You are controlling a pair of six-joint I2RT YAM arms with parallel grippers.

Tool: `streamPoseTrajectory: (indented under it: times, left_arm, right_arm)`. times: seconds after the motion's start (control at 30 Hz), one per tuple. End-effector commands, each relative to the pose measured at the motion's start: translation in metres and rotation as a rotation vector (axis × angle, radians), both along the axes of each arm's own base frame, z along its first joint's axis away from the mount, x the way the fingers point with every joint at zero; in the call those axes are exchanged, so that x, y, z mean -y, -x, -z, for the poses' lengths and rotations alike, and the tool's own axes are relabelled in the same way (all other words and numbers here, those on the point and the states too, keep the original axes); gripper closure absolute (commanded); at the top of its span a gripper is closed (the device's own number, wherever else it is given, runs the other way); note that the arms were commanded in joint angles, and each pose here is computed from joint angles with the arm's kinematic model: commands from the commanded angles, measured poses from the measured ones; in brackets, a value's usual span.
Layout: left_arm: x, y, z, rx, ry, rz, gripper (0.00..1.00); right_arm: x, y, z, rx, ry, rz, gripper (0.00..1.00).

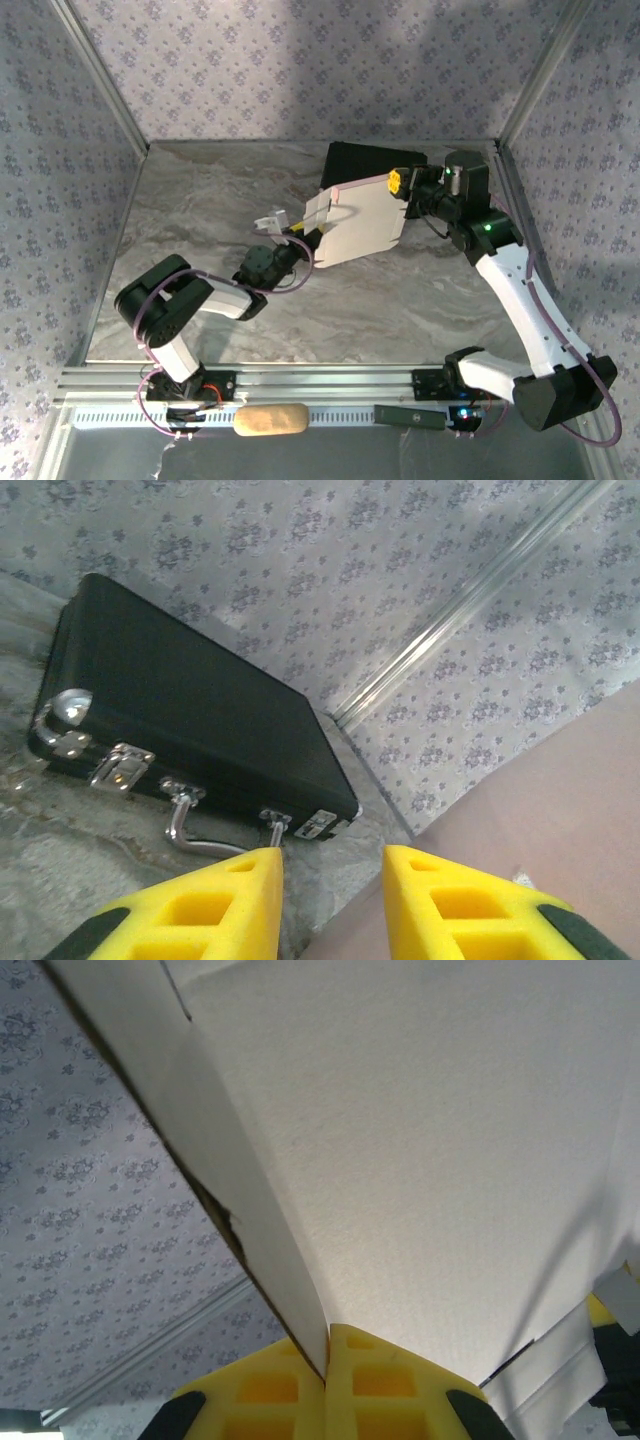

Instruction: Fold the paper box

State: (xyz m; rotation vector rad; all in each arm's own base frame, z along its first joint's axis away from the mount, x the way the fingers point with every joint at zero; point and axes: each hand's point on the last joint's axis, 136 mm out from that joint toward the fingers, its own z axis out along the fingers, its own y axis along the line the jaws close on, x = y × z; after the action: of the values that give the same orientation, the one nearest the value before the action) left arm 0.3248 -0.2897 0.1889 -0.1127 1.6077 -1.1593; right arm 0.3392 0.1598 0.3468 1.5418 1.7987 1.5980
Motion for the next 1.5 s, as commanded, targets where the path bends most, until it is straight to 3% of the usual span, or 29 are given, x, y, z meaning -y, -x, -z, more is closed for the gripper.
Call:
streamPoseTrajectory:
  times: [0.0, 0.2, 0.5, 0.63, 1.1, 1.47]
  left_arm:
    - [-0.011, 0.004, -0.016, 0.018, 0.069, 0.033, 0.67]
    - [-0.007, 0.007, -0.024, 0.023, 0.094, 0.077, 0.67]
    - [-0.047, -0.008, -0.029, -0.011, 0.167, -0.036, 0.66]
    - [-0.03, -0.022, -0.034, -0.022, 0.197, 0.025, 0.66]
    - [-0.008, -0.044, -0.03, -0.041, 0.219, 0.041, 0.67]
    - [0.002, -0.04, -0.029, -0.044, 0.217, 0.066, 0.68]
  right_arm:
    - [0.005, 0.005, 0.02, -0.082, 0.002, 0.018, 1.0]
    - [0.003, 0.004, 0.023, -0.09, 0.003, 0.012, 1.0]
    - [0.005, 0.005, 0.02, -0.086, 0.001, 0.013, 1.0]
    - [0.005, 0.004, 0.02, -0.089, -0.001, 0.013, 1.0]
    - [0.004, 0.001, 0.02, -0.09, -0.007, 0.01, 1.0]
    - [0.009, 0.004, 0.017, -0.098, 0.005, 0.018, 1.0]
